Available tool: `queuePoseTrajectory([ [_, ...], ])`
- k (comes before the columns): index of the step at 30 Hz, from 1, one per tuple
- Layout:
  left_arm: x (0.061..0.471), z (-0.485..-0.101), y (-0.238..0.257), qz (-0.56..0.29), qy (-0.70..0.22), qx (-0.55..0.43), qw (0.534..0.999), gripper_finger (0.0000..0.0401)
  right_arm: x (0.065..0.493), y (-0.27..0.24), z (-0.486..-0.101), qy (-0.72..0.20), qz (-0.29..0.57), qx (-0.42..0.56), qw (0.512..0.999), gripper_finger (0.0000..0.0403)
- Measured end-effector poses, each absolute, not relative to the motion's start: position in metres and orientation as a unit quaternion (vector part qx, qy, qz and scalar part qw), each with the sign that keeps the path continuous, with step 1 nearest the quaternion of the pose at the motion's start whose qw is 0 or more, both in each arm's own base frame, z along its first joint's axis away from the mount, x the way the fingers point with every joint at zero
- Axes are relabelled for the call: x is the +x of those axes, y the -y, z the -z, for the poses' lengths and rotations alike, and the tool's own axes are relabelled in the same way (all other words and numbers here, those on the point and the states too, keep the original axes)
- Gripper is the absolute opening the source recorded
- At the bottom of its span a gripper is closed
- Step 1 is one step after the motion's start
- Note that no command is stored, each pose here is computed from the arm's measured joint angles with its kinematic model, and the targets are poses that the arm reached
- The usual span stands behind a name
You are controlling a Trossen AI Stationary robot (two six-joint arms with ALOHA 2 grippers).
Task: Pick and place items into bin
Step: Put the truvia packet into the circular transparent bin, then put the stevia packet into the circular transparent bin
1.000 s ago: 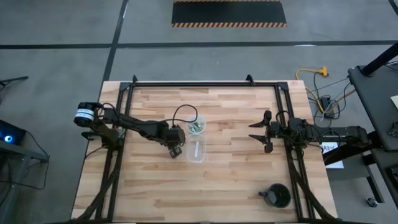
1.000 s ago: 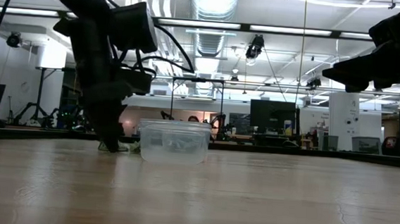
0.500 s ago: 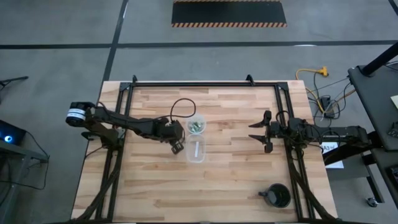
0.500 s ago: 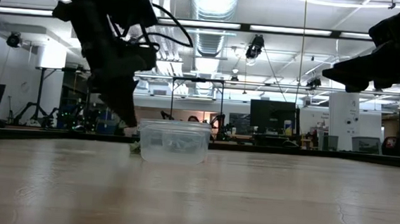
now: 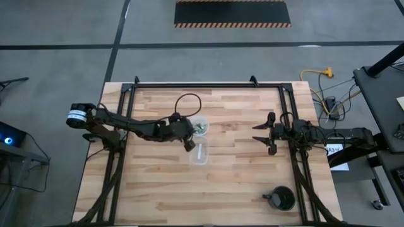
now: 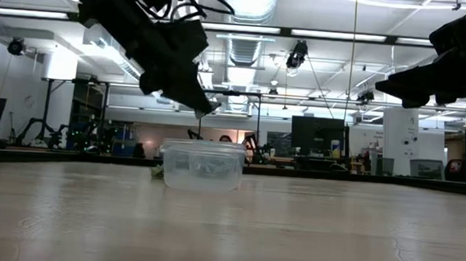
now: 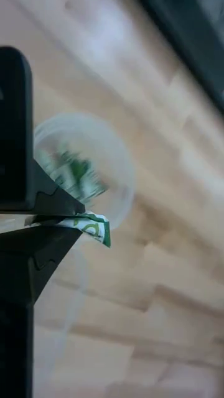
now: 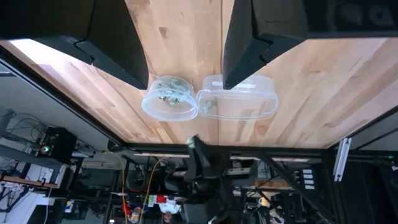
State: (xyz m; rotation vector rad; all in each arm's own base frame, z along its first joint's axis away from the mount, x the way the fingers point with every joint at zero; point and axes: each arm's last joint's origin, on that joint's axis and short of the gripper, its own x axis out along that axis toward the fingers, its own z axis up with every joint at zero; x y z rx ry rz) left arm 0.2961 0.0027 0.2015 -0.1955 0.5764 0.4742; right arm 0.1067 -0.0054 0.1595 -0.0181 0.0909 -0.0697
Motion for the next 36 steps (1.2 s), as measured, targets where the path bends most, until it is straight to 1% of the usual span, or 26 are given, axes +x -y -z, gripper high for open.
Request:
queuePoseTrajectory([
  [5,0.2989,-0.2064,-0.0055,-0.267,-0.246,-0.072,0.929,0.0002,0.1067,0.0054,-0.1595,-0.045,0.035,-0.009,0.998,0.0196],
  [9,0.3016,-0.2107,-0.0059,-0.264,-0.224,-0.067,0.936,0.0002,0.1067,0.0054,-0.1595,-0.046,0.035,-0.009,0.998,0.0196],
  [16,0.3021,-0.2118,-0.0069,-0.270,-0.218,-0.057,0.936,0.0005,0.1067,0.0054,-0.1595,-0.045,0.035,-0.009,0.998,0.0196],
  [36,0.3002,-0.2085,-0.0110,-0.281,-0.223,-0.052,0.932,0.0110,0.1067,0.0054,-0.1595,-0.046,0.035,-0.009,0.998,0.0196],
])
